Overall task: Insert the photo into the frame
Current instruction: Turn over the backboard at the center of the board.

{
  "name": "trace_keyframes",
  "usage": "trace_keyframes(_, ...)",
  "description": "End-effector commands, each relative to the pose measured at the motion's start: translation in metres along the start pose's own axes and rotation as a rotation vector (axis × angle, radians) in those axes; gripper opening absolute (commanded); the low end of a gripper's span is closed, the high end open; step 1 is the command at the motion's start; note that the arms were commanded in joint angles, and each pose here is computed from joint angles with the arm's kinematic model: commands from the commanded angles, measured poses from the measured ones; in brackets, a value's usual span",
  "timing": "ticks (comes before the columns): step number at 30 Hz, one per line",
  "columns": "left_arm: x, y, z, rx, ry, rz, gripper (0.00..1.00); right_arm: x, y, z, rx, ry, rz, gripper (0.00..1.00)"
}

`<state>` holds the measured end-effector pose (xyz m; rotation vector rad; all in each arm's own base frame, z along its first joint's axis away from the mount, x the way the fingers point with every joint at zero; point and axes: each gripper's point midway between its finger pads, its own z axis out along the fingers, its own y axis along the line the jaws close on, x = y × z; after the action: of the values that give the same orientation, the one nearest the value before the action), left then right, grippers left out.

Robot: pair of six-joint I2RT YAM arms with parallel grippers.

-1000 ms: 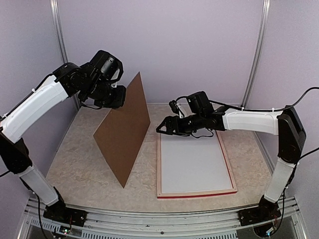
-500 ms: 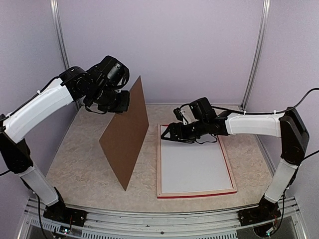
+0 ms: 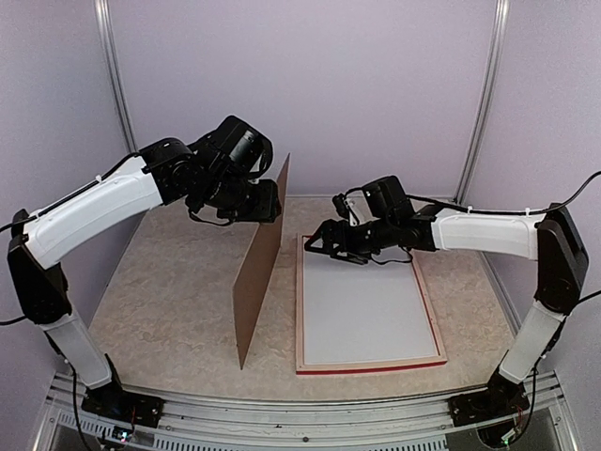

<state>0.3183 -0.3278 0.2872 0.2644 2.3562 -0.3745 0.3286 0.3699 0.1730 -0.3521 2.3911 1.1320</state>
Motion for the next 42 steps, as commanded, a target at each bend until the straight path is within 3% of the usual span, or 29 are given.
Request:
trace_keyframes(1,-0.009,-0.031,-0.008,0.162,-0.033,-0.031,0.49,-0.029,0.022,-0.027,-0.056,-0.076,0.012,0.94)
trace_keyframes(5,-0.015,-0.047,-0.018,0.260,-0.053,-0.038,0.55,-0.040,0.035,-0.042,-0.101,-0.109,0.042,0.94)
trace_keyframes(13,-0.016,-0.052,-0.020,0.295,-0.064,-0.033,0.56,-0.053,0.067,-0.068,-0.252,-0.156,0.081,0.95)
trace_keyframes(19,-0.018,-0.053,-0.024,0.304,-0.076,-0.027,0.57,-0.048,0.060,-0.067,-0.240,-0.150,0.111,0.94)
trace_keyframes(25,-0.021,-0.046,-0.025,0.276,-0.092,-0.023,0.57,-0.046,0.055,-0.063,-0.237,-0.157,0.121,0.90)
trace_keyframes(30,-0.021,-0.037,-0.025,0.254,-0.100,-0.022,0.57,-0.039,0.038,-0.052,-0.200,-0.148,0.134,0.78)
trace_keyframes(35,-0.010,-0.010,-0.012,0.202,-0.087,-0.039,0.57,-0.024,-0.006,-0.031,-0.041,-0.120,0.140,0.78)
trace_keyframes(42,0.037,0.076,0.044,0.097,0.022,-0.136,0.62,0.021,-0.058,0.000,0.077,-0.015,0.159,0.80)
